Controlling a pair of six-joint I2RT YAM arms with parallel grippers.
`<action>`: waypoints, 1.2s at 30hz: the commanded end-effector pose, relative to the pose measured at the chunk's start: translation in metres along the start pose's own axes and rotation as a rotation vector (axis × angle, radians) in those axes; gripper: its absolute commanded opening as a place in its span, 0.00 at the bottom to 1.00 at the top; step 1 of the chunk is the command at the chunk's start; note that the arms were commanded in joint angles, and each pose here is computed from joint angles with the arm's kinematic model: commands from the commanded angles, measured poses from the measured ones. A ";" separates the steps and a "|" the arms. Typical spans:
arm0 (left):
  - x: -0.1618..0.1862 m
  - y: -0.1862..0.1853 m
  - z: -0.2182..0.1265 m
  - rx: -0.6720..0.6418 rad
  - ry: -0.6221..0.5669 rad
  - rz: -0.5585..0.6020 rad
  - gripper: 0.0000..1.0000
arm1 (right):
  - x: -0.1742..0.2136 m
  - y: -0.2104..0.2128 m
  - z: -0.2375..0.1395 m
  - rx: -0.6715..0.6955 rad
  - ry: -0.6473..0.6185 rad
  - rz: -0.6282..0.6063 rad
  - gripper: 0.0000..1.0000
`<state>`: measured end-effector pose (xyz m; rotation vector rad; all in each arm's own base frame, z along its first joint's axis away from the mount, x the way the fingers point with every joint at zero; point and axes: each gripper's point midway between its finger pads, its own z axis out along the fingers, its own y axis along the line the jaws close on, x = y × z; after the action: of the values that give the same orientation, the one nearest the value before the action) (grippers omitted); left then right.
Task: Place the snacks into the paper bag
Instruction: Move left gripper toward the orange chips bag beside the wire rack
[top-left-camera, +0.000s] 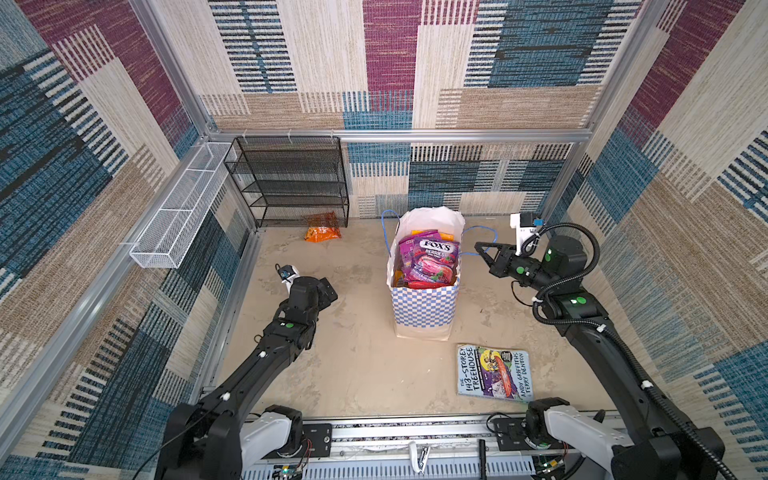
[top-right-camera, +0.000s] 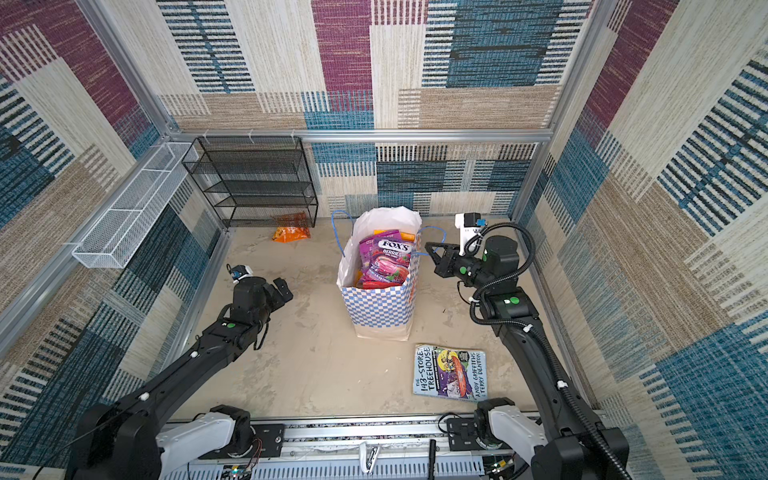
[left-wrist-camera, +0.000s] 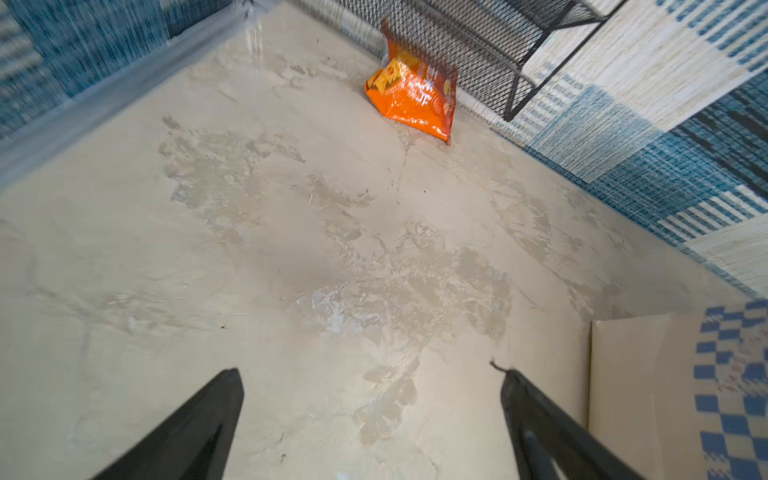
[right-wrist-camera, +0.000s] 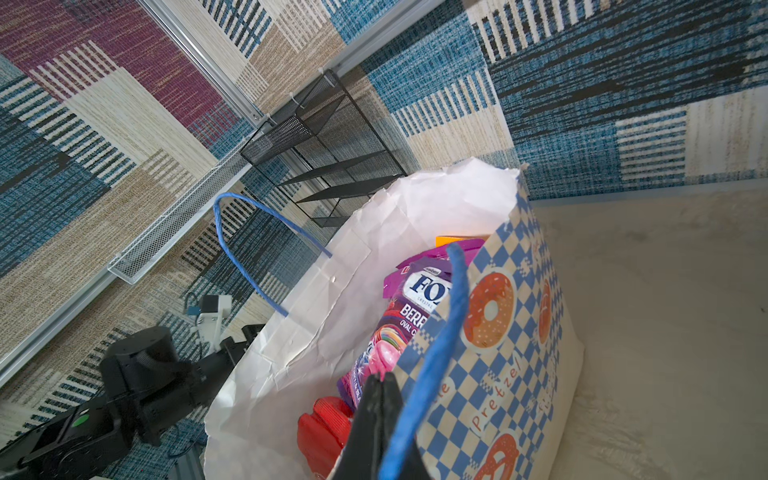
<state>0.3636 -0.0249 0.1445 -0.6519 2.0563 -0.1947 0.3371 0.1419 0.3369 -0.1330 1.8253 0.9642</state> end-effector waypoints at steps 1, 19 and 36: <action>-0.019 -0.027 0.024 0.180 0.029 -0.183 0.98 | -0.008 0.004 -0.002 -0.007 -0.031 -0.025 0.00; -0.055 -0.004 0.176 0.406 0.182 -0.460 0.58 | -0.007 0.002 -0.001 -0.001 -0.029 -0.024 0.00; -0.070 0.007 0.254 0.416 0.190 -0.479 0.60 | -0.008 0.005 -0.002 -0.012 -0.027 -0.027 0.00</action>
<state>0.5962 0.0451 0.0601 -0.8719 1.9035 -0.9705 0.3364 0.1409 0.3389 -0.1303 1.8191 0.9574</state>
